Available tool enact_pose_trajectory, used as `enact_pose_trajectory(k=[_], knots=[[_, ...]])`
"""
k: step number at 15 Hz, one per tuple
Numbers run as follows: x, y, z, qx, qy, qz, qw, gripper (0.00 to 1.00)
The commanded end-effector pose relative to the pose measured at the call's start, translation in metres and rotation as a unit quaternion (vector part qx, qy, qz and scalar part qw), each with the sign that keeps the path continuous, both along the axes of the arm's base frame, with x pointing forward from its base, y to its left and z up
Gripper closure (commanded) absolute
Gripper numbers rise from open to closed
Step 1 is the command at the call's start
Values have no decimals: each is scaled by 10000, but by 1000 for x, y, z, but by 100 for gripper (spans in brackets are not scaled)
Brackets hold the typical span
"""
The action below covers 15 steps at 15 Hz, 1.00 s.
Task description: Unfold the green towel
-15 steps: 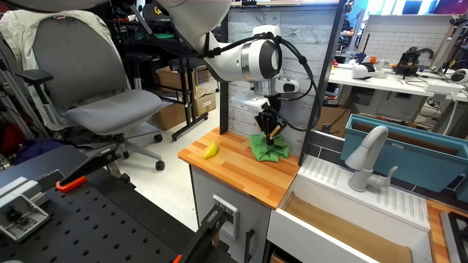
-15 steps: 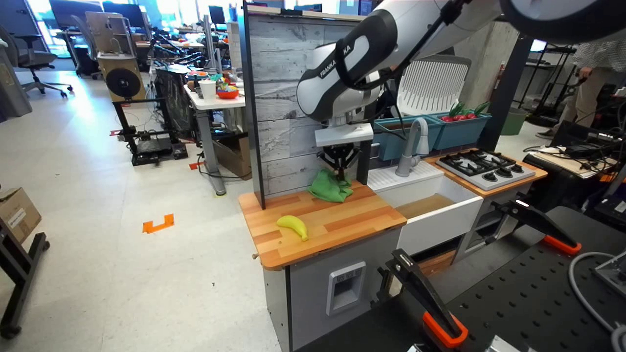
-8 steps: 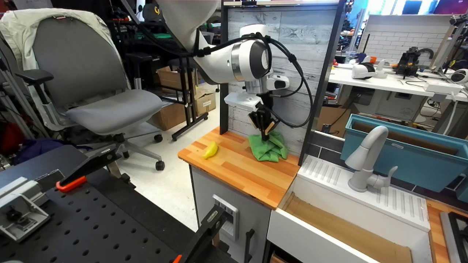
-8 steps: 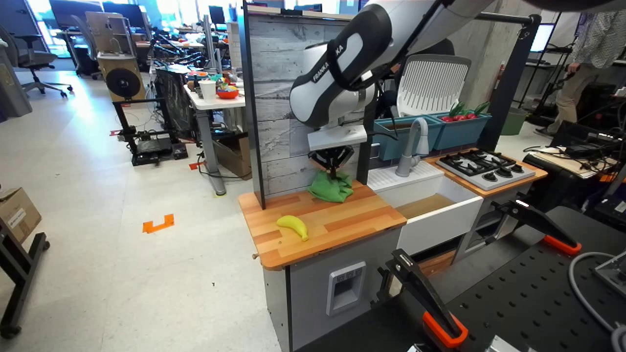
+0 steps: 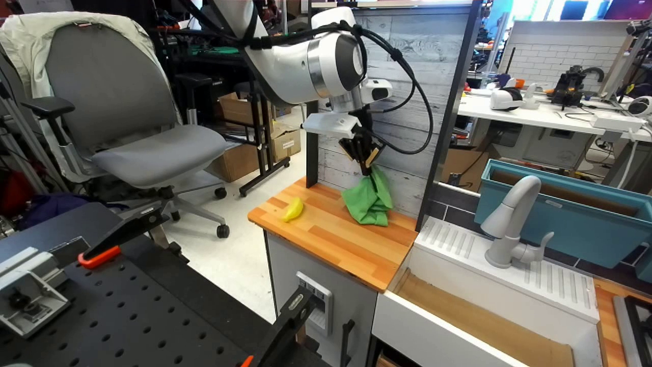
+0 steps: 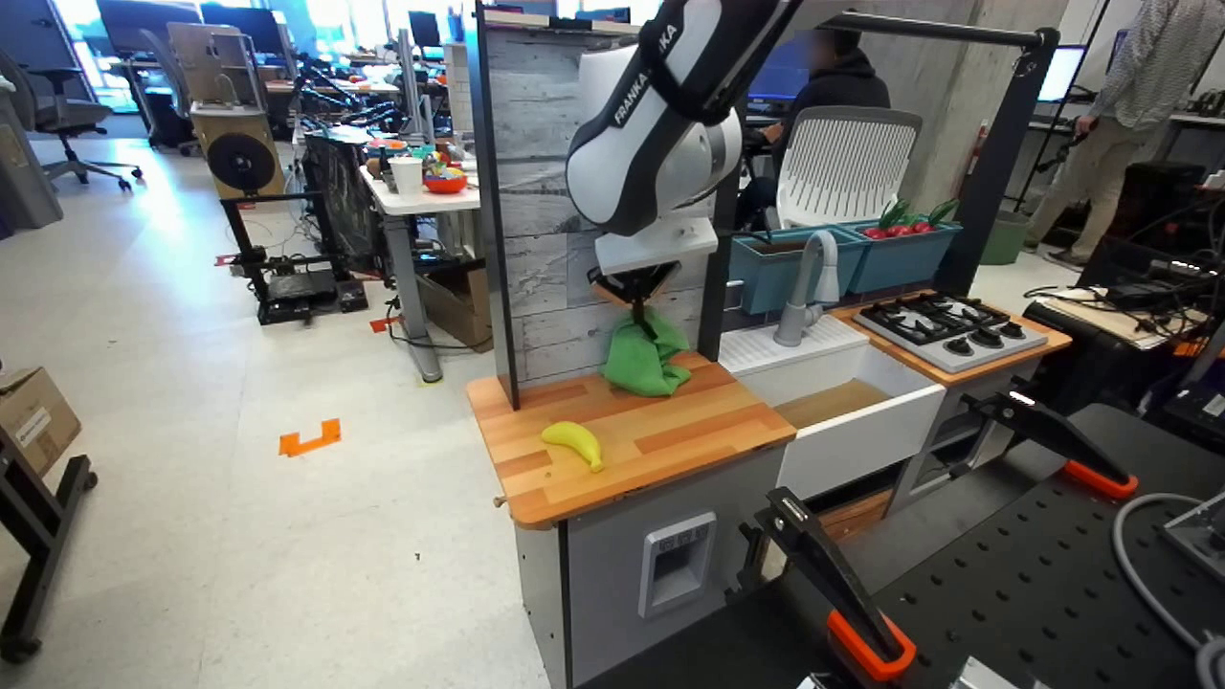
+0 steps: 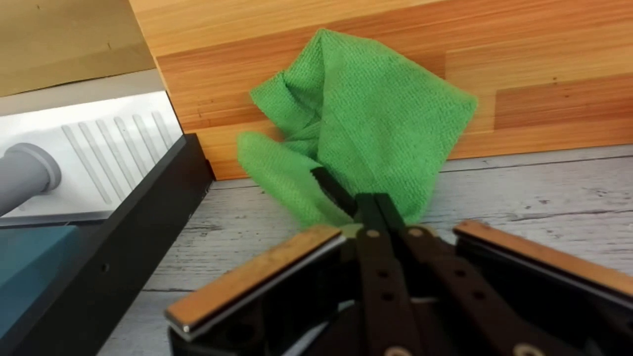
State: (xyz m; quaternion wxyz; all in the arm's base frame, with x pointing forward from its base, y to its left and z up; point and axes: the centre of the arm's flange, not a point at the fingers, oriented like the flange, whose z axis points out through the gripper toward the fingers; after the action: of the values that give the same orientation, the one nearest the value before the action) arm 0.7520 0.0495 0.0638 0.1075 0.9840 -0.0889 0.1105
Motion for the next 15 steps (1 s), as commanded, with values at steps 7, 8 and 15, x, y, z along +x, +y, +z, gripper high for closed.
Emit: enact_pose_trajectory(k=[7,8,15], knots=[[-118,-10,0,-601,28,699,9957,100],[-127,-9,-2,-663,39,771,9948,100],[-176,7,-11,-1093,163,1372,9844,100]])
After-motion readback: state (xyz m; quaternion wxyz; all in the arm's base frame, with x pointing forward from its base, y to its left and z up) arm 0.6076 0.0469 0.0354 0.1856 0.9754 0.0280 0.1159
